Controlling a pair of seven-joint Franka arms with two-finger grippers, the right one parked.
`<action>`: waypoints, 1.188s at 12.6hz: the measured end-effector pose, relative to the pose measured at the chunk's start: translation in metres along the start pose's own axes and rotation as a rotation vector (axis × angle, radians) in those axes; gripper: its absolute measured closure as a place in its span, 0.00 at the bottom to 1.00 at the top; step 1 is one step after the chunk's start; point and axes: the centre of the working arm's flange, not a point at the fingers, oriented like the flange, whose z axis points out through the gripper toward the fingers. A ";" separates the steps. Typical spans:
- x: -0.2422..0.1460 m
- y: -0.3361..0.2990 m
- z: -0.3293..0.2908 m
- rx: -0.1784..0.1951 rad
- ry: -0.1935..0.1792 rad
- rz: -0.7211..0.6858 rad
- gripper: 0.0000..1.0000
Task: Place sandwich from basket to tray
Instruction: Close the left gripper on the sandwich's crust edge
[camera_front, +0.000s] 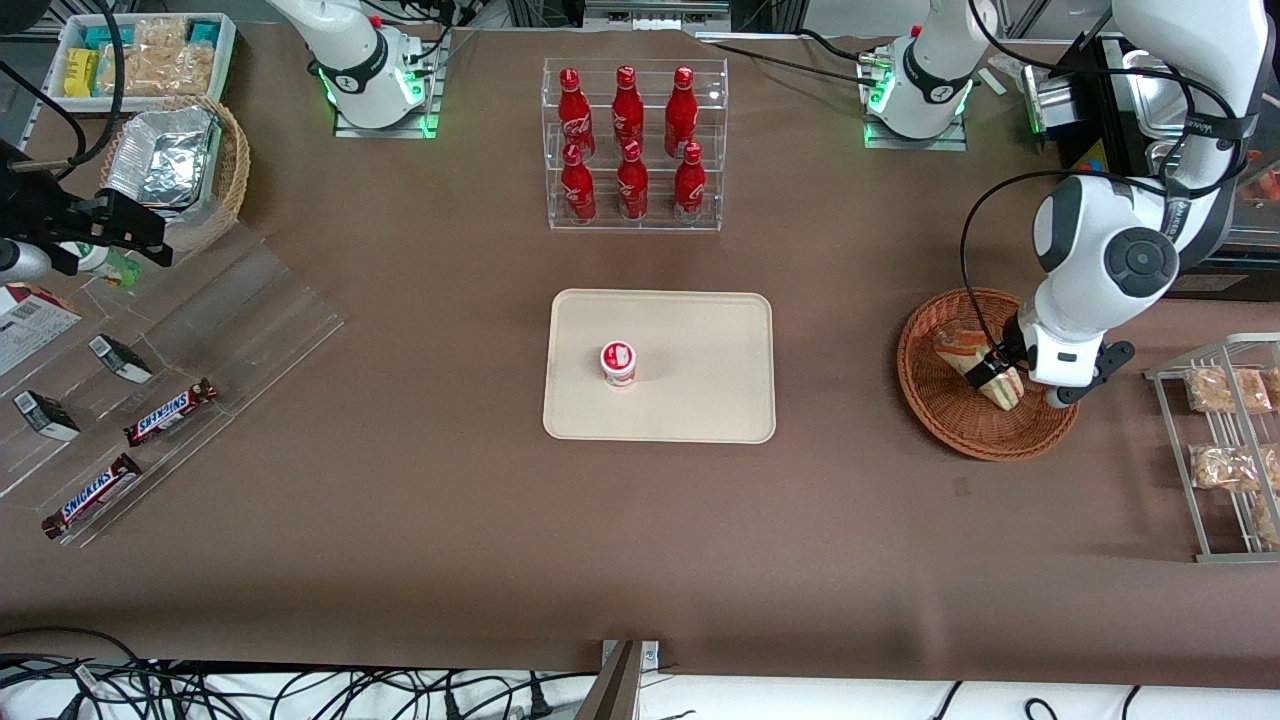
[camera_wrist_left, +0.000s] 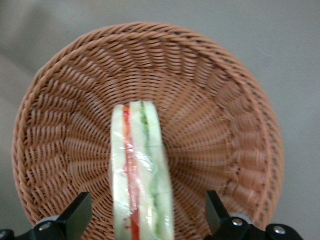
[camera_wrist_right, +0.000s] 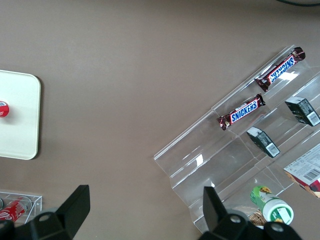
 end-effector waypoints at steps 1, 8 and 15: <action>-0.002 -0.001 0.003 0.013 0.011 -0.014 0.00; -0.015 0.004 0.009 0.035 0.014 -0.092 0.00; -0.019 0.001 0.014 0.044 0.005 -0.095 0.41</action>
